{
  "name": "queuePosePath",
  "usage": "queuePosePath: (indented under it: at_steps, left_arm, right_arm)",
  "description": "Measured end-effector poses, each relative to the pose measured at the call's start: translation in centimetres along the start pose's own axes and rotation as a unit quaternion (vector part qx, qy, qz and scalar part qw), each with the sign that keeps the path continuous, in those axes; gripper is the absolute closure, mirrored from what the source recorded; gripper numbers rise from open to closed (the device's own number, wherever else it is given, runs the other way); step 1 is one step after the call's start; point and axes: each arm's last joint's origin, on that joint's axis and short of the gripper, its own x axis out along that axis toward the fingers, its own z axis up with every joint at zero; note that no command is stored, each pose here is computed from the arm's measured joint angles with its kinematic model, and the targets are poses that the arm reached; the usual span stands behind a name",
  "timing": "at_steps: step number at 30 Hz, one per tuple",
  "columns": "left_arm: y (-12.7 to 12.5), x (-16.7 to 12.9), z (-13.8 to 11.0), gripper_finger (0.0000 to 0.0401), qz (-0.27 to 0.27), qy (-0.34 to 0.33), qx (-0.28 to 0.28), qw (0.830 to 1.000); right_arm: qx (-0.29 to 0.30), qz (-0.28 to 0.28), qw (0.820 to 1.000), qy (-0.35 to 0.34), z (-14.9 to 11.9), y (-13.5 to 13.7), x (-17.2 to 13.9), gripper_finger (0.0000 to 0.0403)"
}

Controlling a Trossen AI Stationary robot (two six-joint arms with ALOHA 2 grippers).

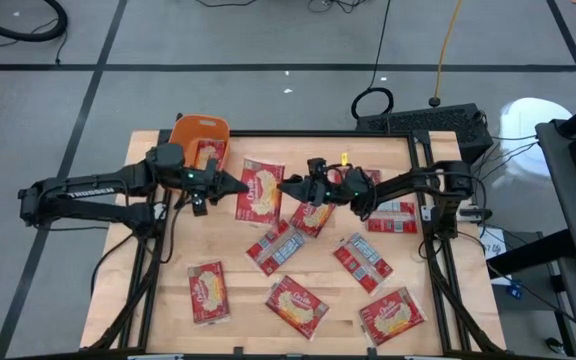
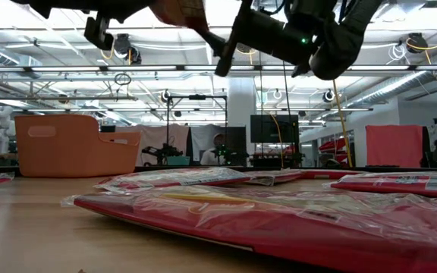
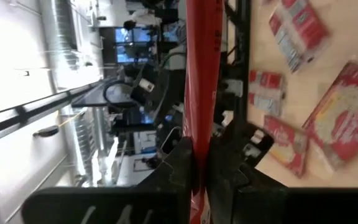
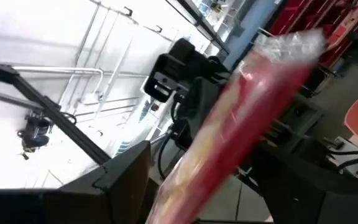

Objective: Sort popcorn bags into baskets
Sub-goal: Put the red popcorn bag into the orange bin

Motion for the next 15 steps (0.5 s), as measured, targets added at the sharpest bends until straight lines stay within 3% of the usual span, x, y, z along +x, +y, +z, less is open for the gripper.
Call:
queuePosePath:
  at_steps: [6, 15]
  left_arm:
    - [-0.07, 0.02, 0.01, 0.0365, -0.004, 0.001, 0.000, 1.000]
    - [-0.12, 0.07, 0.12, 0.0353, -0.006, 0.002, -0.026, 1.000]
  right_arm:
    - [0.001, -0.001, 1.000, 0.004, -0.30, -0.07, 0.53, 0.0174]
    - [-0.022, -0.003, 1.000, 0.005, -0.33, 0.09, 0.93, 0.0321]
